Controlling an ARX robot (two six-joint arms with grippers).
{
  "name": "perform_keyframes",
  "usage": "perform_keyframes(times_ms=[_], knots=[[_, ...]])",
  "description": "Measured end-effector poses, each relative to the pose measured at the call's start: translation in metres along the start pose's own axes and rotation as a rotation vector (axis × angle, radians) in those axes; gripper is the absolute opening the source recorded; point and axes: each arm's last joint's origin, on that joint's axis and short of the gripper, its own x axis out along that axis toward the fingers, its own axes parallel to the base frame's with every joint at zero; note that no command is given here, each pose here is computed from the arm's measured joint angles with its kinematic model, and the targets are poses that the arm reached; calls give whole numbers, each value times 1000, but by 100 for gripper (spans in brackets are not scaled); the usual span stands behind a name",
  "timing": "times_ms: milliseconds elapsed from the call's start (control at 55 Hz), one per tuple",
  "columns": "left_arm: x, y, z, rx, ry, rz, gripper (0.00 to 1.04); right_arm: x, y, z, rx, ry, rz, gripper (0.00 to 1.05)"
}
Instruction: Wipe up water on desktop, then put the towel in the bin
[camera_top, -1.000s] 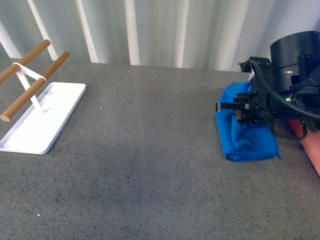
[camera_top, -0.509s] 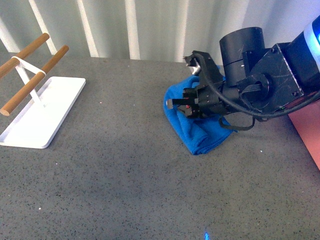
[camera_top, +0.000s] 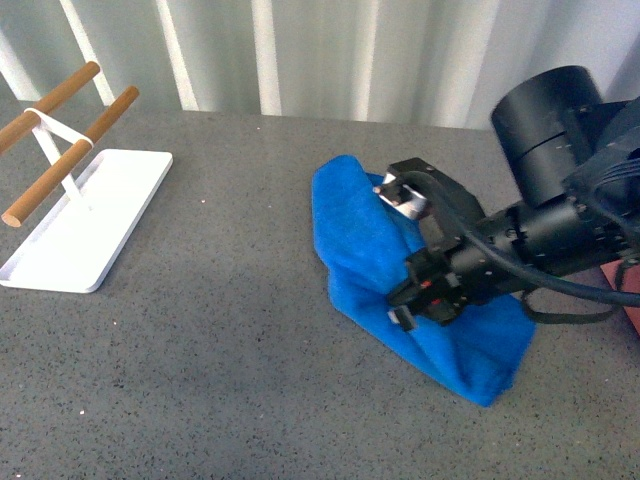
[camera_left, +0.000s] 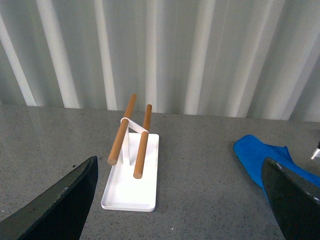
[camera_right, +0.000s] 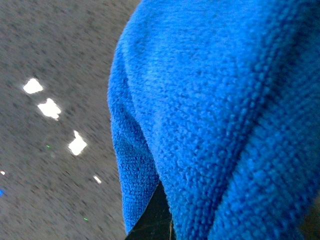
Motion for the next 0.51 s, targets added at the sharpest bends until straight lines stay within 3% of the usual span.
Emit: perform_keyframes(times_ms=[218,509], knots=[[0,0,0,0,0,0,98,-61,-38,6,-77,-22,-171,3],[0,0,0,0,0,0,98,-177,-48,73,-134,-325,-410,3]])
